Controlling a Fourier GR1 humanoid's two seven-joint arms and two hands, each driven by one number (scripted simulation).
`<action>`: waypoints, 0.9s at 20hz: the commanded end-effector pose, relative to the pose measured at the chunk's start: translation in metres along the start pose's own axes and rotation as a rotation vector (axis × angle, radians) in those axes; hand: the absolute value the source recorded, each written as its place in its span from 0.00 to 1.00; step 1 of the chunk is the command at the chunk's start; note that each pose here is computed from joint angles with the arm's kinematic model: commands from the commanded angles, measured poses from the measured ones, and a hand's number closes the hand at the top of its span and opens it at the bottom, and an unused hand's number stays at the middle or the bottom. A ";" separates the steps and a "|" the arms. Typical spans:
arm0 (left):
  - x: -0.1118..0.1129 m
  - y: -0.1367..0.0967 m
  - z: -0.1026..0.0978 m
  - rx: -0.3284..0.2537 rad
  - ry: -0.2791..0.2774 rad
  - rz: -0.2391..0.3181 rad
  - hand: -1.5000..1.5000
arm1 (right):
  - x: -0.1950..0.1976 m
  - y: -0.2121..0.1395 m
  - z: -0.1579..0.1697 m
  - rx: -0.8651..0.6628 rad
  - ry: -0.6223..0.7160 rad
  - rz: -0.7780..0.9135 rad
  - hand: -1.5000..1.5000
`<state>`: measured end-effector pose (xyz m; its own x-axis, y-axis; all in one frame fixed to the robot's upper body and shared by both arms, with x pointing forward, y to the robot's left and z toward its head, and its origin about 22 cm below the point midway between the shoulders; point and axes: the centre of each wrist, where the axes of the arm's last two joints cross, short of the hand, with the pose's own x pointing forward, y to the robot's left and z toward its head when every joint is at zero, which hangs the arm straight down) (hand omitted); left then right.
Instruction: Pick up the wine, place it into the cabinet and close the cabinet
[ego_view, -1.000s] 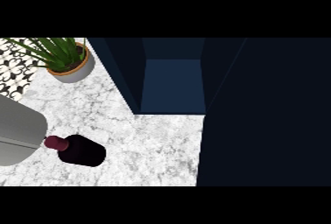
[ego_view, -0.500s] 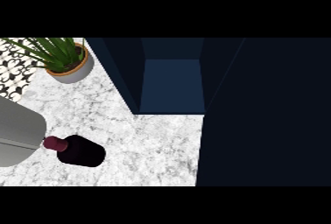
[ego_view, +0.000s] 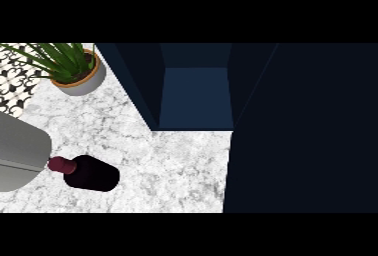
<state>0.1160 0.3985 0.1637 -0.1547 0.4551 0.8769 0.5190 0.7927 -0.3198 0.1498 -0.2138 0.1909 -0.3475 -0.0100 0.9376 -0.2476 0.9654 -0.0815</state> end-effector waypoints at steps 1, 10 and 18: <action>0.004 0.020 0.000 0.052 -0.005 -0.014 0.00 | 0.018 0.007 0.017 0.015 -0.040 -0.026 0.00; -0.032 0.048 -0.008 0.041 0.101 0.013 0.00 | 0.024 0.003 0.011 0.000 -0.030 -0.006 0.00; -0.065 0.075 -0.030 0.045 0.176 0.031 0.00 | 0.030 0.003 0.024 0.036 -0.034 -0.021 0.00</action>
<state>0.1751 0.4207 0.1113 -0.0213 0.4123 0.9108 0.4718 0.8073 -0.3544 0.1474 -0.2134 0.1995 -0.3416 0.0160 0.9397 -0.2371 0.9660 -0.1026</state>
